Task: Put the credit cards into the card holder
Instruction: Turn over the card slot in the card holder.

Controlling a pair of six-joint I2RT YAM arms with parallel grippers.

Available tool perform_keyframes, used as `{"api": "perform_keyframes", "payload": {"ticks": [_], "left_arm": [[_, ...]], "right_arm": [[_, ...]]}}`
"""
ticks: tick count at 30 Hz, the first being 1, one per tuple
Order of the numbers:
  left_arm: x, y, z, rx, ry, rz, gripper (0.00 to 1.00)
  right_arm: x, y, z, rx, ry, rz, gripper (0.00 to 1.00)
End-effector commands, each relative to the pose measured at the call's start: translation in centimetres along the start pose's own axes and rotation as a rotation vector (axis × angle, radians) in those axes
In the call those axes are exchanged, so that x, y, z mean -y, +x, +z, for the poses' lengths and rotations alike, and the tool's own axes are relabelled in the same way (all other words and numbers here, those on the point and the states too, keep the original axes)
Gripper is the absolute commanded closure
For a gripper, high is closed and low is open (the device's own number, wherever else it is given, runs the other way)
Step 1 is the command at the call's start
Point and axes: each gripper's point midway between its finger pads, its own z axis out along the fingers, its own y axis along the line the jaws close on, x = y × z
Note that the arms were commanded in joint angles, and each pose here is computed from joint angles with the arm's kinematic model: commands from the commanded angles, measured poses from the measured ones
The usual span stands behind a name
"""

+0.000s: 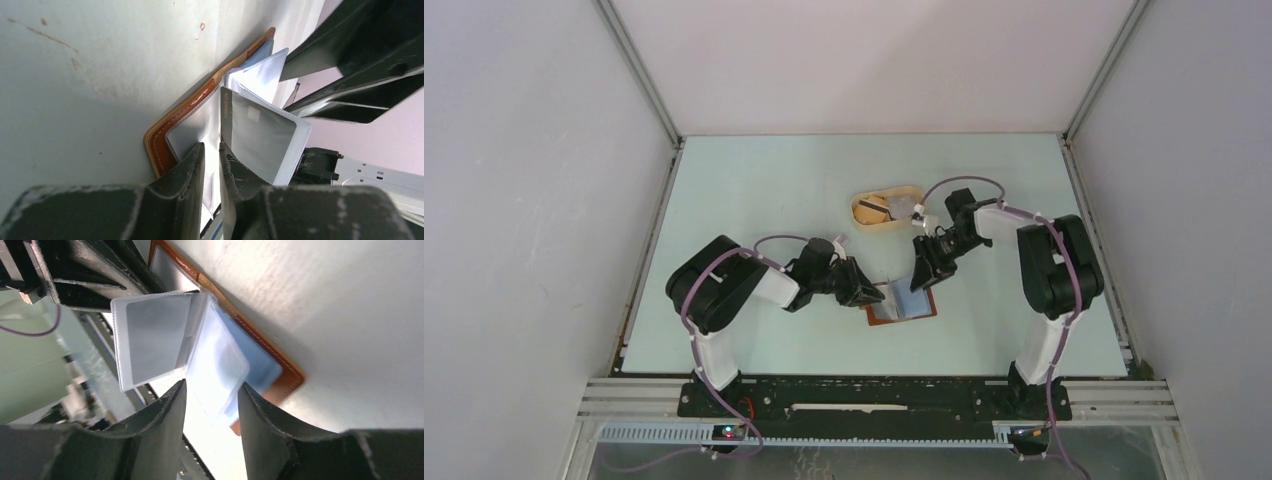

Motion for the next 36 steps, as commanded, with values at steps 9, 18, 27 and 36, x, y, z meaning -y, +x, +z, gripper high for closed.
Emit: {"api": "perform_keyframes", "payload": {"ticks": [9,18,27,36], "left_arm": [[-1.6,-0.1,0.2,0.005,-0.039,-0.014,0.78],[-1.4,-0.2,-0.3,0.024,-0.035,-0.008,0.78],[-1.7,-0.8,-2.0,0.089,-0.082,0.012,0.77],[-0.6,-3.3,-6.0,0.234,-0.222,0.179,0.73]], "right_arm": [[-2.6,-2.5,-3.1,0.136,0.148,-0.318,0.63],[-5.2,0.4,2.7,-0.061,0.05,-0.339,0.86],[-7.0,0.7,3.1,-0.079,-0.036,-0.354,0.84],[-6.9,-1.5,-4.3,0.139,-0.124,-0.378,0.79]]}}
